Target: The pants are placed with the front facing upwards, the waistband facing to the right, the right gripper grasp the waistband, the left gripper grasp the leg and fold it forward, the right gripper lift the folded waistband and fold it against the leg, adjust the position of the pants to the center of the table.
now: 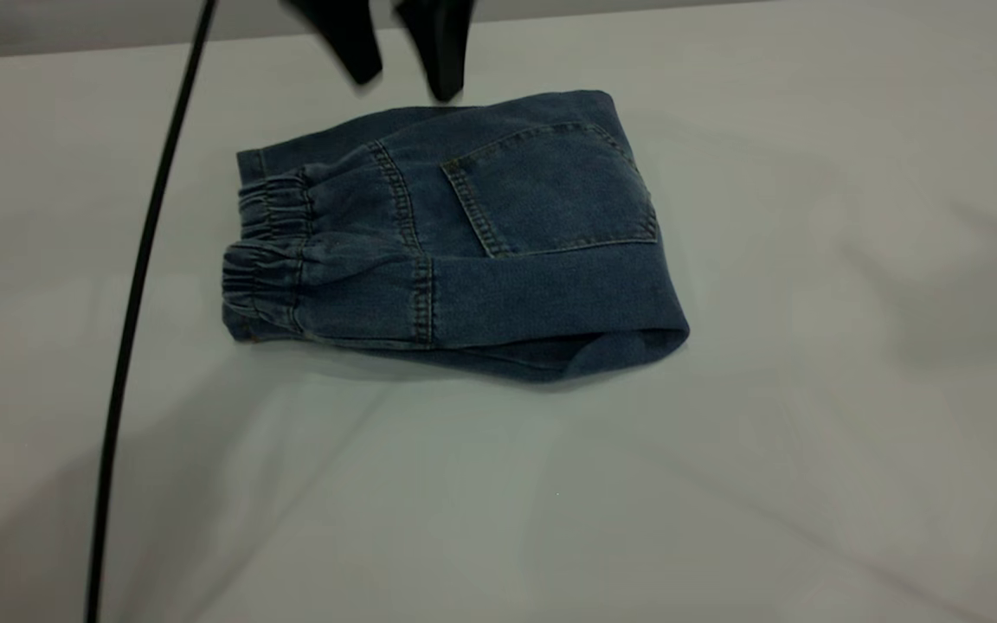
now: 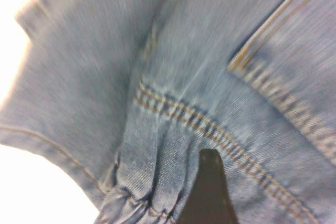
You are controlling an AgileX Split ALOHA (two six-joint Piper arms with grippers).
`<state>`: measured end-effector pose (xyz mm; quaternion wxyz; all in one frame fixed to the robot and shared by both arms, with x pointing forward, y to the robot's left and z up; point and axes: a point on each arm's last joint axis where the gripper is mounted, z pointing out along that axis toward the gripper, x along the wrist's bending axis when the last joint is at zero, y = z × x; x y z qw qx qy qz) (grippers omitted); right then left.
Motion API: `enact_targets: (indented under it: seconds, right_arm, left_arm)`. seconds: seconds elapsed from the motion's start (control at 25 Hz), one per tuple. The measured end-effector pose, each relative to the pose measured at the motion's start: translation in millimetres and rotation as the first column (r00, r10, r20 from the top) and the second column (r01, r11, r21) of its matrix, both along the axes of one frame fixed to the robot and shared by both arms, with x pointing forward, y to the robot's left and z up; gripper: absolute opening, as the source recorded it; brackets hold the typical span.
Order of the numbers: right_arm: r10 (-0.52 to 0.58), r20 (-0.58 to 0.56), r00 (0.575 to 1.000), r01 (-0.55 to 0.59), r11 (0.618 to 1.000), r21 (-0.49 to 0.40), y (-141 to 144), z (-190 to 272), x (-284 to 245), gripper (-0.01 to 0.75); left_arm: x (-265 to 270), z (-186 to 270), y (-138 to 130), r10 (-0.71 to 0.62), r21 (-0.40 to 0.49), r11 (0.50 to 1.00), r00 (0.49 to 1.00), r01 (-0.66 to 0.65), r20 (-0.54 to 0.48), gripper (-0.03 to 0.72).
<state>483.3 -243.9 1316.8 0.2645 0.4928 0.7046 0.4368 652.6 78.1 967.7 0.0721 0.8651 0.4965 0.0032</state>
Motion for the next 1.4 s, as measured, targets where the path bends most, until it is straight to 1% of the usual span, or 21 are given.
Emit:
enact_targets:
  seconds: [0.12, 0.32, 0.4, 0.56, 0.68, 0.8, 1.0, 1.16, 1.28, 1.4]
  right_arm:
    - [-0.003, 0.050, 0.999, 0.002, 1.000, 0.013, -3, 13, -22, 0.587]
    - [-0.003, 0.103, 0.995, 0.001, 1.000, 0.023, -8, 22, -63, 0.587]
    - [-0.004, 0.107, 0.994, 0.001, 1.000, 0.023, -11, 19, -82, 0.587]
    - [-0.004, 0.108, 0.994, 0.002, 1.000, 0.023, -16, 5, -122, 0.587]
    - [-0.007, 0.117, 0.993, 0.004, 1.000, 0.021, -20, -8, -153, 0.587]
    - [-0.008, 0.130, 0.992, 0.005, 1.000, 0.021, -24, -24, -183, 0.587]
    - [-0.011, 0.148, 0.989, 0.009, 1.000, 0.016, -31, -57, -227, 0.587]
    - [-0.009, 0.155, 0.988, 0.006, 1.000, 0.020, -33, -84, -251, 0.587]
    - [0.001, 0.151, 0.988, -0.006, 0.999, 0.033, -34, -108, -266, 0.587]
    - [-0.006, 0.145, 0.989, 0.003, 1.000, 0.025, -36, -134, -275, 0.587]
  left_arm:
    - [-6, 36, 5, -0.003, -0.017, 1.000, 0.998, 0.004, 0.070, 0.517]
    - [-23, 110, 21, -0.004, -0.030, 0.999, 0.969, 0.012, 0.248, 0.517]
    - [-35, 142, 29, 0.001, -0.045, 0.999, 0.948, 0.015, 0.319, 0.517]
    - [-65, 199, 45, 0.026, -0.111, 0.994, 0.902, 0.025, 0.432, 0.517]
    - [-94, 240, 59, 0.050, -0.158, 0.987, 0.856, 0.038, 0.515, 0.517]
    - [-123, 267, 73, 0.069, -0.205, 0.977, 0.826, 0.056, 0.560, 0.517]
    - [-174, 282, 97, 0.084, -0.240, 0.968, 0.808, 0.072, 0.583, 0.517]
    - [-217, 277, 114, 0.087, -0.282, 0.955, 0.821, 0.092, 0.564, 0.517]
    - [-244, 264, 128, 0.073, -0.272, 0.957, 0.828, 0.098, 0.556, 0.517]
    - [-273, 244, 143, 0.038, -0.244, 0.963, 0.834, 0.117, 0.551, 0.517]
